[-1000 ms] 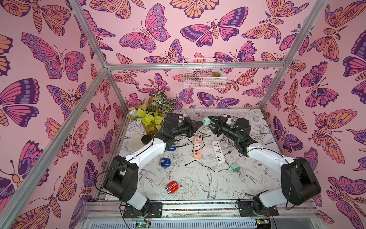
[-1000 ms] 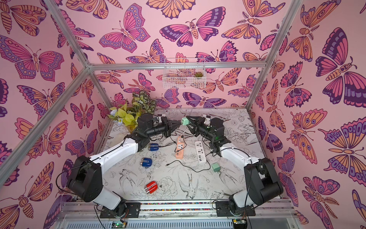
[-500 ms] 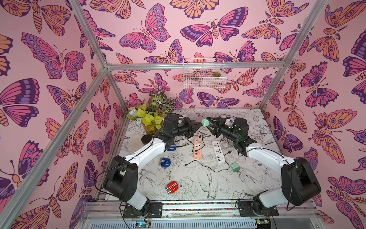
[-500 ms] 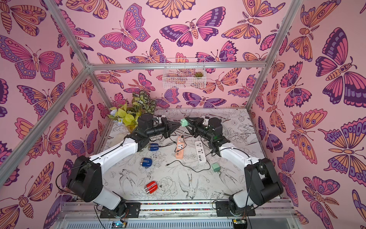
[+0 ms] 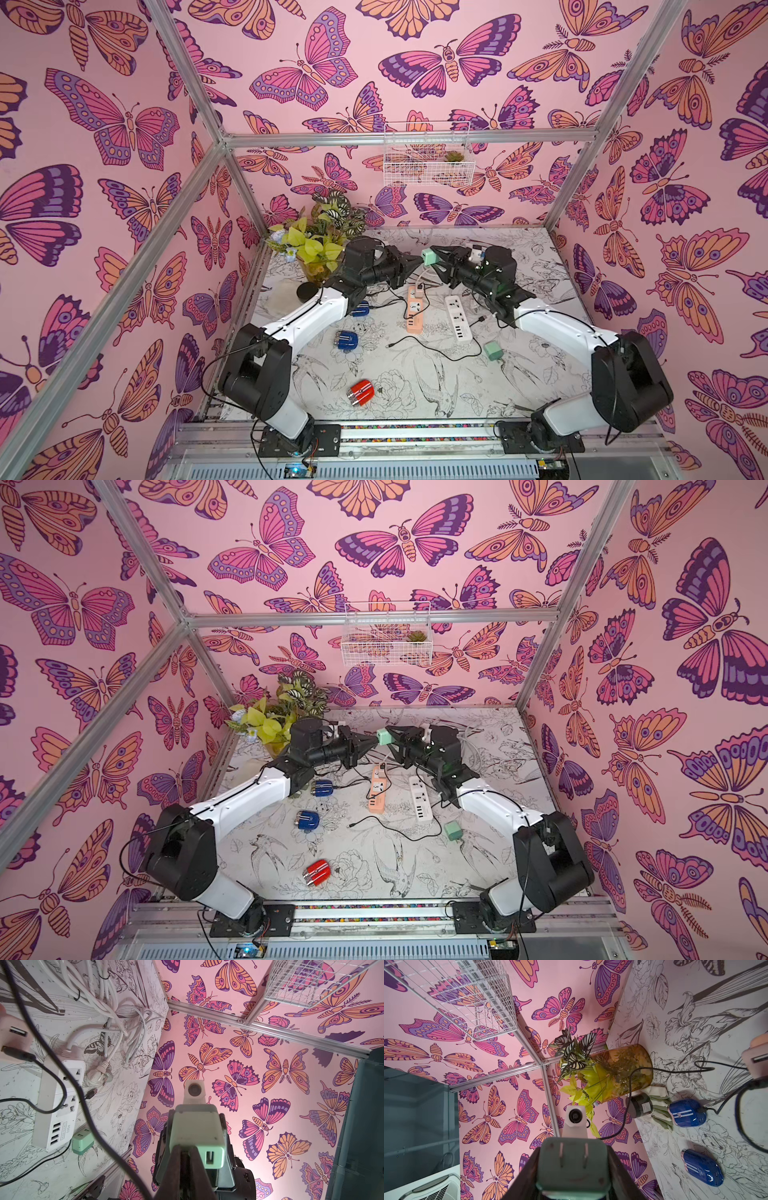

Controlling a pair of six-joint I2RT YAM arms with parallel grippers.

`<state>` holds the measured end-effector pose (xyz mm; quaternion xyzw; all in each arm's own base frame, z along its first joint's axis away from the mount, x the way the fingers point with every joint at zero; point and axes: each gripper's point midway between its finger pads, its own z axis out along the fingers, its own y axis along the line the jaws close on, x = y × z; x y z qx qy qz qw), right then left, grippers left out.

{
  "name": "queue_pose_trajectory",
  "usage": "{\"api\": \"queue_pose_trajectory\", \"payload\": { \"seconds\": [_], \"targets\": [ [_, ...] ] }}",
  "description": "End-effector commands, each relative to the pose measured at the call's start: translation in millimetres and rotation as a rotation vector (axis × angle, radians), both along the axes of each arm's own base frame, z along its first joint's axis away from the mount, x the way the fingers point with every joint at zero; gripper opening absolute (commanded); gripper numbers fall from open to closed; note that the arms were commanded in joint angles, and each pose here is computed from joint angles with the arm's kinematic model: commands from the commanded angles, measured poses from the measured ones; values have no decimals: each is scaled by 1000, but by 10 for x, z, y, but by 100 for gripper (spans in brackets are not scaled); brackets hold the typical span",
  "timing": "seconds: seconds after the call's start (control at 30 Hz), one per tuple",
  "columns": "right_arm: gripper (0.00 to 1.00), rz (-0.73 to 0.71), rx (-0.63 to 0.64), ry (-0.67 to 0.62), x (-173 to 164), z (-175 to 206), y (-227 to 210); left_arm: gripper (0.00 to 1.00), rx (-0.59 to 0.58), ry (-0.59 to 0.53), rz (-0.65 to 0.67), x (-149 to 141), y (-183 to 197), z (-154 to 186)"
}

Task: Charge the electric shaver
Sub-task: Insert the charging cable into the plug, then move the socket to the center of the board.

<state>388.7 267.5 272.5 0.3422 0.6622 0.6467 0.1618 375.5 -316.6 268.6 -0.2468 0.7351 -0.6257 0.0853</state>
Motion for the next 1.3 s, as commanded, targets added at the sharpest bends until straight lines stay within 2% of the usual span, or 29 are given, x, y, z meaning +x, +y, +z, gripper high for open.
{"api": "queue_pose_trajectory", "payload": {
  "seconds": [0.0,0.03,0.13,0.2,0.3,0.37,0.47,0.6,0.8,1.0,1.13,1.27],
  "targets": [
    [0,245,98,-104,-456,538,518,0,13,-17,-57,-77,-217,-103],
    [0,240,91,-102,-454,532,509,0,15,-19,-54,-83,-207,-104],
    [0,195,36,-48,-408,388,374,21,24,-53,-44,-134,-143,-57],
    [0,126,-41,57,-352,121,153,36,55,-78,-48,-219,-80,-18],
    [0,39,-123,226,-284,-242,-226,53,127,-132,-60,-378,41,68],
    [0,9,-167,322,-281,-439,-449,58,173,-188,-87,-489,107,130],
    [0,-19,-168,413,-273,-593,-691,60,274,-254,-148,-693,237,133],
    [0,23,-171,480,-300,-630,-790,61,468,-357,-187,-853,463,91],
    [0,142,-102,557,-432,-544,-653,60,639,-591,-280,-606,309,-1],
    [0,197,-69,607,-545,-541,-597,65,642,-820,-386,-586,-200,72],
    [0,201,-45,605,-553,-500,-586,67,631,-838,-433,-607,-395,-50],
    [0,199,-20,598,-559,-462,-576,64,622,-834,-457,-584,-530,-123]
  ]
}}
